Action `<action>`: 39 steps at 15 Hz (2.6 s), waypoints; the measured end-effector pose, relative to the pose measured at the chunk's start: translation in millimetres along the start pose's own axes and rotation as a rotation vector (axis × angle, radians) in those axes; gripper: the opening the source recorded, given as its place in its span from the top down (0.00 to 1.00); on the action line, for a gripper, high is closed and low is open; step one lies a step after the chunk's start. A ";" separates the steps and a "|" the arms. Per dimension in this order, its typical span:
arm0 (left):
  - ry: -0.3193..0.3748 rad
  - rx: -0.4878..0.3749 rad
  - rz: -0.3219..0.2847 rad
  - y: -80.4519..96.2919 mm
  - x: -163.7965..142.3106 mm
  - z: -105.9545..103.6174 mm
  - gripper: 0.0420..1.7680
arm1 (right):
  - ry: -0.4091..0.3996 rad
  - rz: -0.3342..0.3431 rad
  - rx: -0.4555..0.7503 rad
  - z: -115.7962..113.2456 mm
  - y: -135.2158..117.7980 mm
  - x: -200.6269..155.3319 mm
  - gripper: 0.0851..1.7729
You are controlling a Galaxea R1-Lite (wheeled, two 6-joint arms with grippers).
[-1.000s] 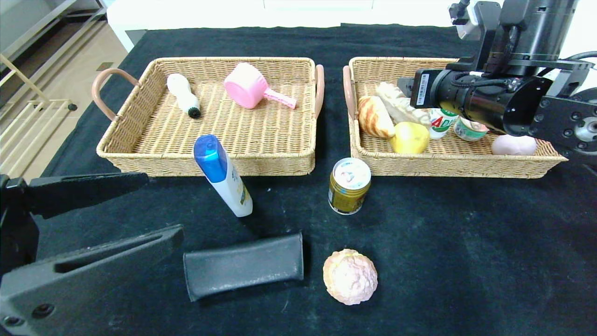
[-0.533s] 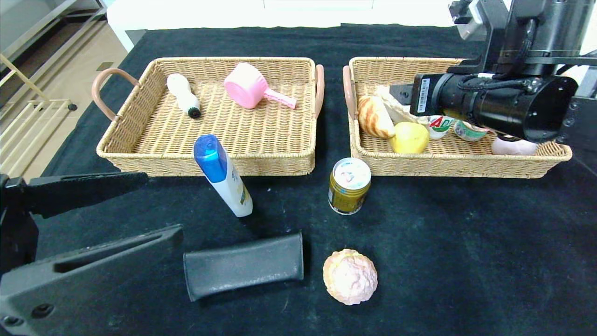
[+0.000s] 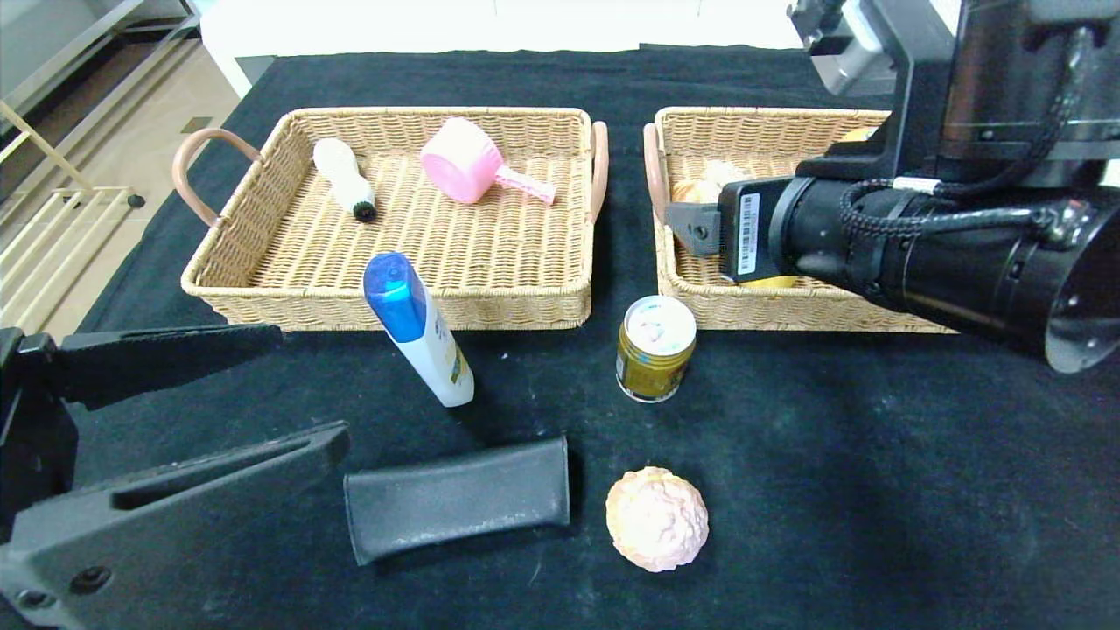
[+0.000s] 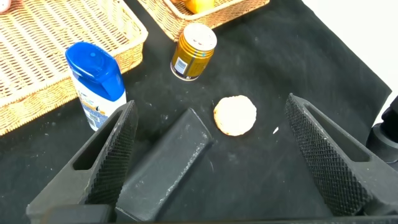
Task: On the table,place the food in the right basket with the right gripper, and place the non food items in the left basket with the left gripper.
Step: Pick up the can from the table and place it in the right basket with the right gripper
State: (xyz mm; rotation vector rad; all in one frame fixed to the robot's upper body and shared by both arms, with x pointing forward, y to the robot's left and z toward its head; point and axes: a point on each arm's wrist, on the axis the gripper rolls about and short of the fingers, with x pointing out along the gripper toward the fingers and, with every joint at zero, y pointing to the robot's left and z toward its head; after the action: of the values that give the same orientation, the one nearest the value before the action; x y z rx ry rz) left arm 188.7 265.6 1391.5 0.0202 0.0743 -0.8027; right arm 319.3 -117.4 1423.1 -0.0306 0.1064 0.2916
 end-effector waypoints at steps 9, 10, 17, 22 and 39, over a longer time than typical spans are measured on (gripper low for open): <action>0.006 -0.001 -0.001 0.3 1.4 -1.0 0.03 | 0.091 -0.043 -0.020 -39.2 44.2 2.7 0.05; 0.006 0.000 -0.002 0.3 1.4 -1.1 0.03 | 0.100 -0.039 -0.023 -42.8 47.9 4.5 0.05; 0.001 0.001 -0.003 -0.3 -0.3 -0.4 0.03 | 0.155 -0.052 -0.022 -65.5 58.4 22.0 0.04; 0.000 0.003 -0.002 -0.3 -0.5 -0.5 0.03 | 0.169 -0.089 0.000 -72.3 52.3 34.6 0.04; -0.008 0.011 0.001 -0.3 -2.1 0.5 0.03 | 0.167 -0.103 0.018 -89.4 58.4 55.3 0.04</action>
State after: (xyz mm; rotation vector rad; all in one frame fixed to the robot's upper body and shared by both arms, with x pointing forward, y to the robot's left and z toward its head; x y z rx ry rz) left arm 187.0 266.9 1392.1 0.0274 0.0625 -0.8022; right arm 346.2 -49.8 1327.4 -0.0429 0.2727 0.1853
